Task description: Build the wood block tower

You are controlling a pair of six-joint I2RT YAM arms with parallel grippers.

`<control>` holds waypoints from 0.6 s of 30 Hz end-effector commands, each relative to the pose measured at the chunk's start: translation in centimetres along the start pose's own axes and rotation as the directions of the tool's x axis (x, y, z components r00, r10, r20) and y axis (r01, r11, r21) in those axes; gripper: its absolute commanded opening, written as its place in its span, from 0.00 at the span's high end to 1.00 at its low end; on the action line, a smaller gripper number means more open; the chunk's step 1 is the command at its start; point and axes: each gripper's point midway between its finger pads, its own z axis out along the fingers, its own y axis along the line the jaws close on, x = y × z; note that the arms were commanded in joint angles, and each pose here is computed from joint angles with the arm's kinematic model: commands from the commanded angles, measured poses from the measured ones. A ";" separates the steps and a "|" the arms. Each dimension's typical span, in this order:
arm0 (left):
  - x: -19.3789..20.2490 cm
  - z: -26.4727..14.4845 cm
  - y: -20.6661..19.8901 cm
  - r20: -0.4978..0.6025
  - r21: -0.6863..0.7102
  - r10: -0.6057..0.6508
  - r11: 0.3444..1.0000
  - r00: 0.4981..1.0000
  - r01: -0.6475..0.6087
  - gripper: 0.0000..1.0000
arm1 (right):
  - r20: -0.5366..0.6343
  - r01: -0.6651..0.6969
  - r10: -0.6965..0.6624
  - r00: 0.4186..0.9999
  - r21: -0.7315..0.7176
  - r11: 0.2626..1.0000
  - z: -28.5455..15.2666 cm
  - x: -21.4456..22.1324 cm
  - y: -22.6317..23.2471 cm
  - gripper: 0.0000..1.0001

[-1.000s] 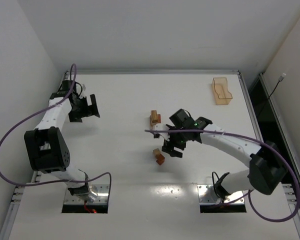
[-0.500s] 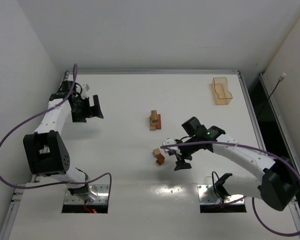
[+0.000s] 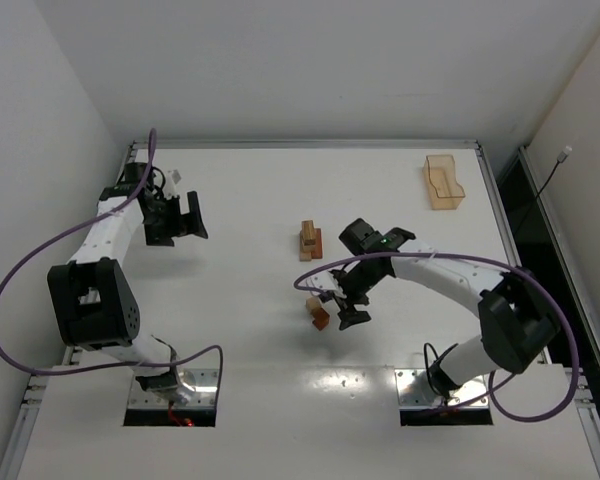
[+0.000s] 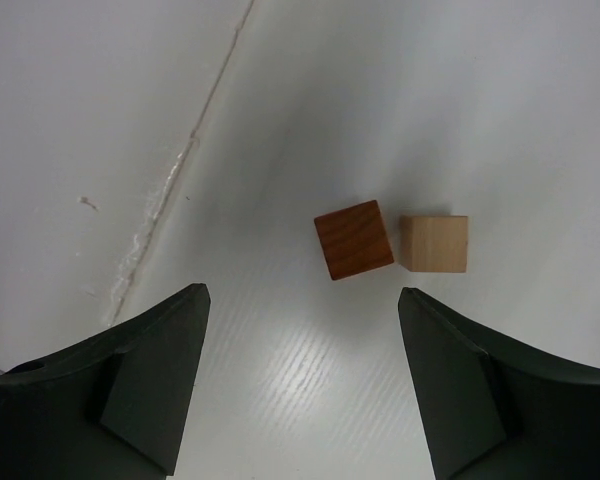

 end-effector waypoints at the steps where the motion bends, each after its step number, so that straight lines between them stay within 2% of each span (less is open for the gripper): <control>1: -1.0 -0.8 -0.4 0.037 0.011 0.023 1.000 0.999 -0.024 0.01 | 0.023 0.093 -0.093 0.995 0.000 0.996 0.1 -1.1 -1.9 0.27; 5: -1.0 -0.8 -0.7 0.036 0.023 0.023 0.999 0.999 -0.024 0.01 | -0.004 0.065 -0.066 0.998 -0.056 0.996 0.3 -0.6 -1.9 0.27; 8: -1.0 -2.0 -2.7 0.064 0.076 0.083 0.993 0.994 -0.088 0.01 | 0.013 0.035 -0.035 0.999 -0.043 0.998 -0.6 -0.7 -2.5 0.28; 10: 0.2 -2.3 -5.5 0.059 0.078 0.188 0.978 0.980 -0.192 0.01 | 0.046 0.011 -0.011 0.999 -0.005 1.000 -1.5 -1.1 -2.7 0.28; 11: 0.8 -2.5 -6.5 0.062 0.081 0.226 0.970 0.972 -0.230 0.01 | 0.055 -0.056 0.054 0.997 0.026 0.998 -2.0 -1.3 -2.7 0.28; 12: 1.9 -3.2 -9.2 0.082 0.109 0.304 0.944 0.949 -0.312 0.01 | 0.062 -0.049 0.040 0.997 0.137 0.989 -3.3 -1.5 -3.9 0.28; 13: 2.3 -3.6 -10.3 0.095 0.107 0.343 0.930 0.935 -0.352 0.01 | 0.090 -0.212 0.197 0.976 0.208 0.955 -3.9 -1.8 -4.2 0.28; 14: 2.8 -3.9 -11.4 0.105 0.113 0.378 0.914 0.920 -0.389 0.01 | 0.106 -0.271 0.250 0.962 0.315 0.910 -5.2 -1.7 -5.5 0.28; 15: 4.0 -4.0 -13.5 0.107 0.141 0.440 0.881 0.892 -0.452 0.01 | 0.092 -0.299 0.292 0.952 0.478 0.826 -7.1 -0.4 -7.6 0.30; 17: 5.0 -3.9 -15.0 0.104 0.143 0.501 0.847 0.859 -0.511 0.01 | 0.130 -0.379 0.388 0.912 0.626 0.682 -10.3 -0.1 -8.5 0.39; 18: 5.4 -4.1 -16.1 0.113 0.161 0.526 0.827 0.843 -0.538 0.01 | 0.160 -0.444 0.494 0.855 0.718 0.536 -12.7 1.7 -9.1 0.41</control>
